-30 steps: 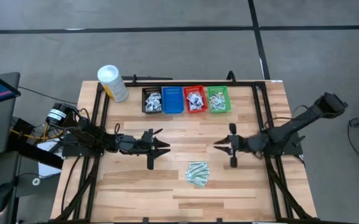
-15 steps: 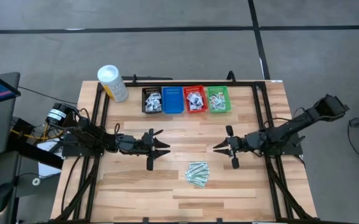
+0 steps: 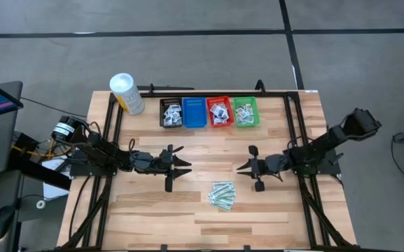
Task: Pick & Place First Aid Supplies
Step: Put the green pad into the blue bin
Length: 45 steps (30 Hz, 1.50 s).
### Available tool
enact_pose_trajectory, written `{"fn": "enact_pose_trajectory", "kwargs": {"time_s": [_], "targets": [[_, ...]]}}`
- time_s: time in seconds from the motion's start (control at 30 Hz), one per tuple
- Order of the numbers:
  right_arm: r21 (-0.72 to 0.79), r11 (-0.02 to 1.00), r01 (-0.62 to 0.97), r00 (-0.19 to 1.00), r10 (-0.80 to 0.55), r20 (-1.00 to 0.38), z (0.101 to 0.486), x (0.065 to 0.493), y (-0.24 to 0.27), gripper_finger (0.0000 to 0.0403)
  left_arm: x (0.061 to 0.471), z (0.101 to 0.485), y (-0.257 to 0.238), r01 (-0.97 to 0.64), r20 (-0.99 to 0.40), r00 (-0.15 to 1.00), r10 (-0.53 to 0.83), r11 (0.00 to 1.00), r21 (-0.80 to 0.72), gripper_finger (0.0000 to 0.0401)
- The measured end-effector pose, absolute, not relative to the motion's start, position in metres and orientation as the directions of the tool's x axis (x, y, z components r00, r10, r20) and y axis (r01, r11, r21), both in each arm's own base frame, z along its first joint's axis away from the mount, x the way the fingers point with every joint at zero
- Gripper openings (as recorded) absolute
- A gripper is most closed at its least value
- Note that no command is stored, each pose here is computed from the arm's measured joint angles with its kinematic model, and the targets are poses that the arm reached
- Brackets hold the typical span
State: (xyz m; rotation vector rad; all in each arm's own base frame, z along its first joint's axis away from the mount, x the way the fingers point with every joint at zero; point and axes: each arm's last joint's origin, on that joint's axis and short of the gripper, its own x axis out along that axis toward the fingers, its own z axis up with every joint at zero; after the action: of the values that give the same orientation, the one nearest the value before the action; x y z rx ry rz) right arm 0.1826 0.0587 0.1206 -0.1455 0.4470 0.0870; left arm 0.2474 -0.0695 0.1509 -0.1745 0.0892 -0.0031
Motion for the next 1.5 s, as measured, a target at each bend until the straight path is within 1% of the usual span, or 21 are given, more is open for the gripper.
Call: {"fn": "enact_pose_trajectory", "kwargs": {"time_s": [0.17, 0.43, 0.6, 0.73, 0.97, 1.13, 1.37, 1.5], "targets": [[-0.096, 0.990, -0.106, 0.896, 0.053, -0.441, 0.124, 0.196, 0.064, 0.0053, 0.248, 0.151, -0.069, -0.007, -0.088, 0.996, -0.008, 0.986, -0.169, 0.0112], [-0.115, 0.987, -0.115, 0.904, 0.056, -0.424, 0.132, 0.221, 0.073, 0.0053, 0.248, 0.151, -0.069, -0.007, -0.088, 0.996, -0.008, 0.986, -0.169, 0.0112], [-0.117, 0.986, -0.116, 0.899, 0.054, -0.435, 0.132, 0.232, 0.077, 0.0053, 0.248, 0.151, -0.068, -0.006, -0.089, 0.996, -0.005, 0.993, -0.117, 0.0112], [-0.089, 0.991, -0.103, 0.912, 0.059, -0.405, 0.141, 0.244, 0.082, 0.0053, 0.248, 0.151, -0.069, -0.003, -0.089, 0.996, -0.007, 0.994, -0.106, 0.0112], [-0.101, 0.989, -0.108, 0.888, 0.050, -0.456, 0.139, 0.244, 0.082, 0.0053, 0.248, 0.151, -0.069, 0.004, -0.089, 0.996, -0.018, 0.988, -0.152, 0.0112], [-0.099, 0.989, -0.107, 0.888, 0.050, -0.457, 0.139, 0.244, 0.082, 0.0053, 0.248, 0.151, -0.068, 0.002, -0.089, 0.996, -0.016, 0.987, -0.162, 0.0112], [-0.077, 0.993, -0.094, 0.889, 0.049, -0.455, 0.139, 0.245, 0.081, 0.0053, 0.248, 0.151, -0.065, -0.083, -0.087, 0.994, 0.072, 0.987, -0.138, 0.0112], [-0.046, 0.996, -0.078, 0.890, 0.049, -0.453, 0.139, 0.245, 0.081, 0.0053, 0.248, 0.151, -0.065, -0.088, -0.087, 0.993, 0.076, 0.987, -0.138, 0.0112]]}}
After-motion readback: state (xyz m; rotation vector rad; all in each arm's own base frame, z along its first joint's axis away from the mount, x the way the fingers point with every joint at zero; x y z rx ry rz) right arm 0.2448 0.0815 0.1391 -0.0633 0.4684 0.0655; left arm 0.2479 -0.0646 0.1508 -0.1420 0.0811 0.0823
